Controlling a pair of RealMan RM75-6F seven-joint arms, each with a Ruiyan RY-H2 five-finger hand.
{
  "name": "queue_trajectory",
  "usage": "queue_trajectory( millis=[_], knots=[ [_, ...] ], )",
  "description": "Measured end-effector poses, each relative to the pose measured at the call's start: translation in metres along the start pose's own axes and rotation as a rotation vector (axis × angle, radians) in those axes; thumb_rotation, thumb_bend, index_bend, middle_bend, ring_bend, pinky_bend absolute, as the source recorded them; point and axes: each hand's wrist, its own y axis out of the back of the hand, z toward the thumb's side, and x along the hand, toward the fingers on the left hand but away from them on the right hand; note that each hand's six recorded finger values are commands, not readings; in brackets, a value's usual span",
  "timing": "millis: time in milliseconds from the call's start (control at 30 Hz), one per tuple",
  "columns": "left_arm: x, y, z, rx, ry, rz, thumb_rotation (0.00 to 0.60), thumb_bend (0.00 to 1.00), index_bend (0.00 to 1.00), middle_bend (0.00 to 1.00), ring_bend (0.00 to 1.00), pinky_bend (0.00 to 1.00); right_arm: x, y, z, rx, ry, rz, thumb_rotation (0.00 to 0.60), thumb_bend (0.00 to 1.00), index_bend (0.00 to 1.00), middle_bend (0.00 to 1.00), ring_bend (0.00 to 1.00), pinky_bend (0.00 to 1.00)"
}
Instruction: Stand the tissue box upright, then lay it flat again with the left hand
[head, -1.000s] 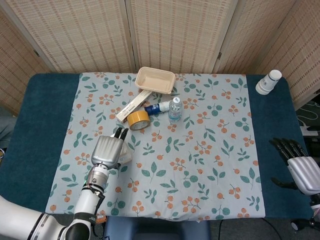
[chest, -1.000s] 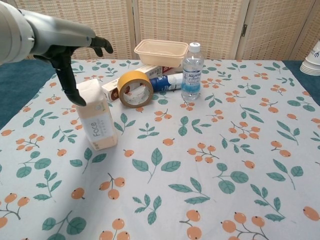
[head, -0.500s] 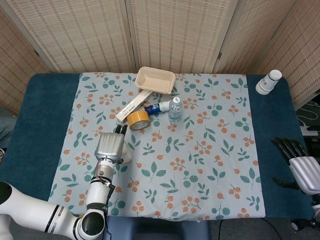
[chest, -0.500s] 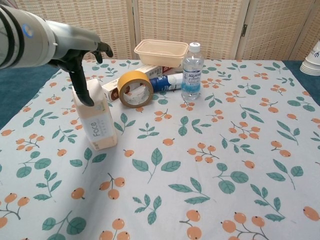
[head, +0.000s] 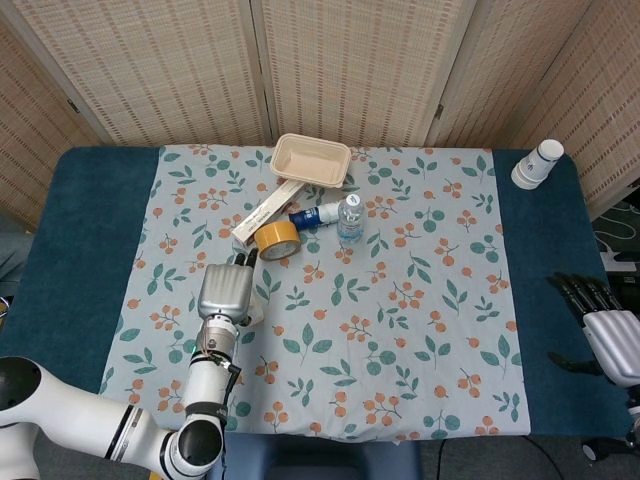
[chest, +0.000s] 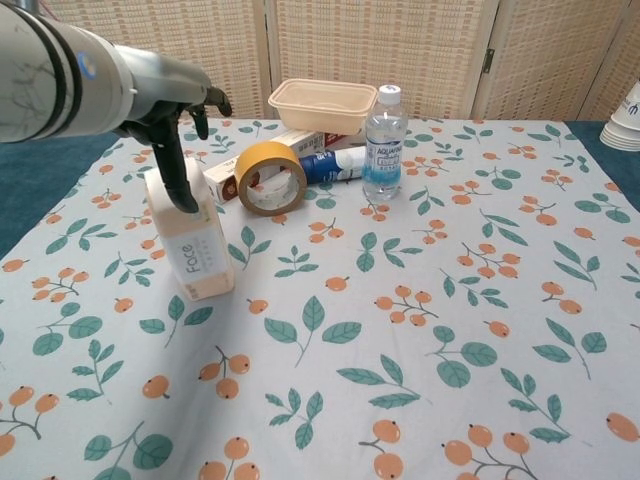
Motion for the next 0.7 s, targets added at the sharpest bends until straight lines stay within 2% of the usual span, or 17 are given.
queue_trajectory(
  millis=[200,700],
  knots=[
    [0.005,0.000,-0.002,-0.014,0.024,0.006,0.600,0.13,0.00,0.13,0.96,0.97,0.000,0.000,-0.001,-0.005,0.002,0.005,0.600,0.12,0.08,0.05,0.00,0.03],
    [0.019,-0.012,-0.006,-0.034,0.075,-0.041,0.600,0.13,0.00,0.13,0.96,0.97,-0.002,0.001,-0.004,-0.014,0.000,0.009,0.600,0.12,0.09,0.05,0.00,0.03]
  ],
)
